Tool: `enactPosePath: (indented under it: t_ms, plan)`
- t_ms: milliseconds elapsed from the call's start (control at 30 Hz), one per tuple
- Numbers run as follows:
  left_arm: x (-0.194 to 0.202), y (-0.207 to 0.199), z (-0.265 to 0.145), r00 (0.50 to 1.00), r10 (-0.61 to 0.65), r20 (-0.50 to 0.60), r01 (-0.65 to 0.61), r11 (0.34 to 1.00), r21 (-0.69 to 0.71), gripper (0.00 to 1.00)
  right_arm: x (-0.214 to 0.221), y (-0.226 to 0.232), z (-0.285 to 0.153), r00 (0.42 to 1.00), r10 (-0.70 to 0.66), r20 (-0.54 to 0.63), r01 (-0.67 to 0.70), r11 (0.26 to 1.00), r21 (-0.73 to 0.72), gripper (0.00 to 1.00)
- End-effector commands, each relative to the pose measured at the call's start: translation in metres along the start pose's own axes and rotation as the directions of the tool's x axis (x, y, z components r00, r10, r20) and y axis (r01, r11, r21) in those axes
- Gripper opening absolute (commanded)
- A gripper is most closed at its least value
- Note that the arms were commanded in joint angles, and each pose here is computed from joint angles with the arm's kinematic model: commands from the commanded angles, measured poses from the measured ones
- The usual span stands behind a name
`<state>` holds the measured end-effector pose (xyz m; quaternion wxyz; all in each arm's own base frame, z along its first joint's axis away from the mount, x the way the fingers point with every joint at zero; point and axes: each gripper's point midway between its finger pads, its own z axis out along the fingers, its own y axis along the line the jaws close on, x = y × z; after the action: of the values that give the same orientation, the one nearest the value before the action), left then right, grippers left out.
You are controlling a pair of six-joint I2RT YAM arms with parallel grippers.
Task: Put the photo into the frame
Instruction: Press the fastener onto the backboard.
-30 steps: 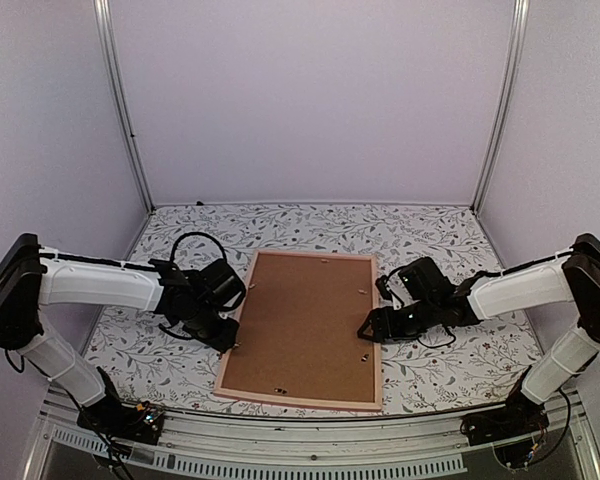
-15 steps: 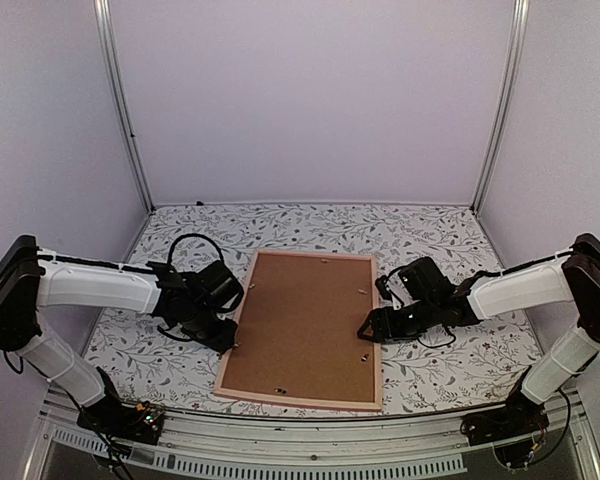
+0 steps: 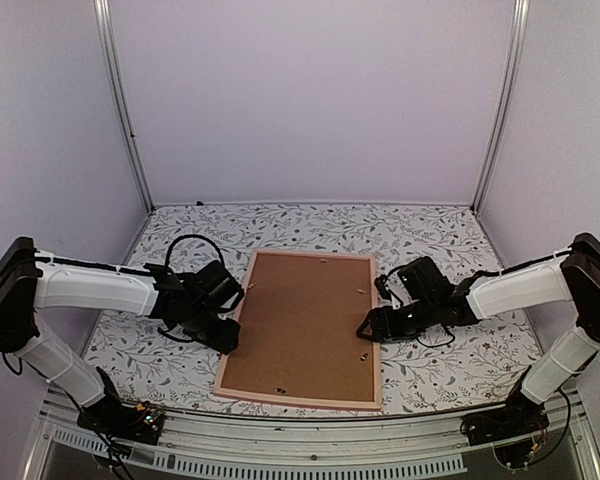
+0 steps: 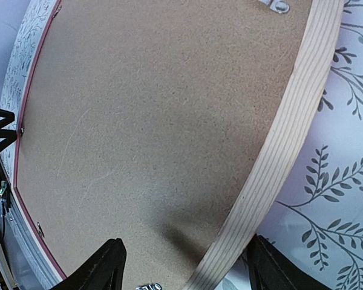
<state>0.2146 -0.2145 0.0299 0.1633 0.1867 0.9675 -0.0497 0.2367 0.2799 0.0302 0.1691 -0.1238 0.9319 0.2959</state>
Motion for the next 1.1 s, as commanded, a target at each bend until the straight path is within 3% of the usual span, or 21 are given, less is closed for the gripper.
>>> enactPosePath:
  t_ms: [0, 533, 867, 1067]
  plan:
    - [0.004, 0.006, 0.004, 1.000, -0.003, -0.005, 0.003, 1.000, -0.023, 0.45, 0.018, -0.010, 0.009, 0.998, 0.005, -0.061, -0.003, 1.000, 0.030, 0.73]
    - [0.011, 0.013, 0.014, 1.000, 0.004, -0.025, -0.006, 0.997, -0.073, 0.39, 0.019, -0.011, 0.011, 0.998, 0.006, -0.070, -0.003, 0.999, 0.034, 0.73]
    - [0.008, 0.010, 0.019, 1.000, 0.020, -0.008, -0.021, 0.997, -0.080, 0.45, 0.021, -0.012, 0.014, 0.997, 0.007, -0.078, -0.004, 0.999, 0.033, 0.73]
    - [0.004, 0.008, 0.023, 1.000, 0.023, 0.004, -0.023, 0.996, -0.081, 0.38, 0.021, -0.012, 0.013, 0.997, 0.006, -0.080, -0.003, 0.999, 0.034, 0.73]
